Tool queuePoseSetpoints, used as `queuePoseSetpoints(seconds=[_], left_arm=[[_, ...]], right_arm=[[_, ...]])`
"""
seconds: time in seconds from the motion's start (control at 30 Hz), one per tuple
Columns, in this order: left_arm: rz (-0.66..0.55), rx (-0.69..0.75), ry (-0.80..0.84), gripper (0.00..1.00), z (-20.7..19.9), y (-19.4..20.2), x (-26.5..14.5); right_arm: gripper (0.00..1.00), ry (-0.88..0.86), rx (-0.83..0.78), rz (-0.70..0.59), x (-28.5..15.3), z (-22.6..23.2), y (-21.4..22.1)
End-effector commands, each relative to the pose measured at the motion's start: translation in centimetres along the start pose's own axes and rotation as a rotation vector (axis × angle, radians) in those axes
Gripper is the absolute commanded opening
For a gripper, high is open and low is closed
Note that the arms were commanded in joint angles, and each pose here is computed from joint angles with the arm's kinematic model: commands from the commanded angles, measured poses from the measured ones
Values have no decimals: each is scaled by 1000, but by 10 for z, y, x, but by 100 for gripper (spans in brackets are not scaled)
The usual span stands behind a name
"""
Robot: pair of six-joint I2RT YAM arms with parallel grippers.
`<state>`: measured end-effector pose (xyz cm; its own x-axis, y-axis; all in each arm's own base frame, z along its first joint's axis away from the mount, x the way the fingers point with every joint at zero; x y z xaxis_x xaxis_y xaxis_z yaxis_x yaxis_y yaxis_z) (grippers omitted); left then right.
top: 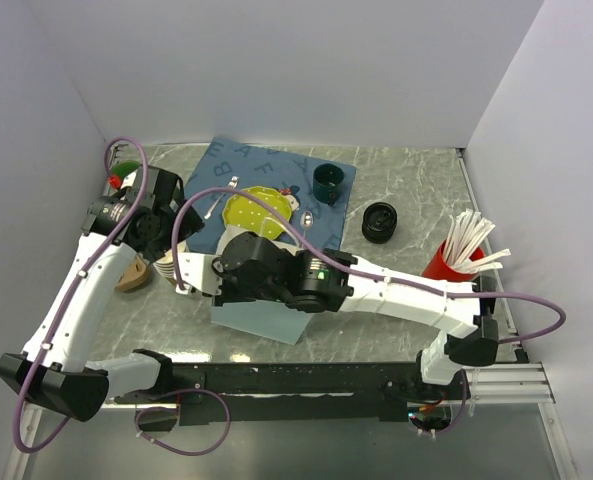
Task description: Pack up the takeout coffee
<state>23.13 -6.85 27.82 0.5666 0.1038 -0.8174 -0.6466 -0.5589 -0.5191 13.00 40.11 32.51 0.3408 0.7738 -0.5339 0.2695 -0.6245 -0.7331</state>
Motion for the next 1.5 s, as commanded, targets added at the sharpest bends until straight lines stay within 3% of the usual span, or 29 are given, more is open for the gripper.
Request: queuePoseSetpoints(seconds=[0.0, 0.23, 0.37, 0.53, 0.77, 1.07, 1.27, 1.47], left_arm=[[3, 13, 7, 98, 2, 1, -2], [-13, 17, -6, 97, 7, 0, -5], [-6, 3, -1, 98, 7, 3, -6], [12, 4, 30, 99, 7, 9, -3], [40, -3, 60, 99, 7, 18, -2], [-6, 47, 89, 99, -4, -3, -18], [-57, 139, 309, 98, -32, -13, -33], [-57, 236, 618, 93, -66, -9, -57]], right_arm=[[27, 26, 72, -22, -8, -6, -14], [40, -5, 168, -82, -43, -14, -42], [51, 47, 334, -125, -73, -28, -60], [50, 110, 443, -149, -96, -37, -59], [35, 175, 366, 0, -65, -25, -7], [33, 94, 226, -43, -66, -41, -1], [33, -125, 130, -25, -43, -12, 3], [36, -252, 160, -7, -29, 8, 6]])
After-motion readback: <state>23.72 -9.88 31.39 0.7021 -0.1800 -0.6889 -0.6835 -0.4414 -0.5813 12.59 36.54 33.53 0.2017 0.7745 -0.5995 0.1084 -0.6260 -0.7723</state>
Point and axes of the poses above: each gripper's point midway between its finger pads, its own x axis out along the fingers, its own z axis along the line the jaws close on, y = z × x, the point moved 4 cm from there along -x, back along the fingers, and after that the axes turned 3 degrees about x, right-handed, at the moved point
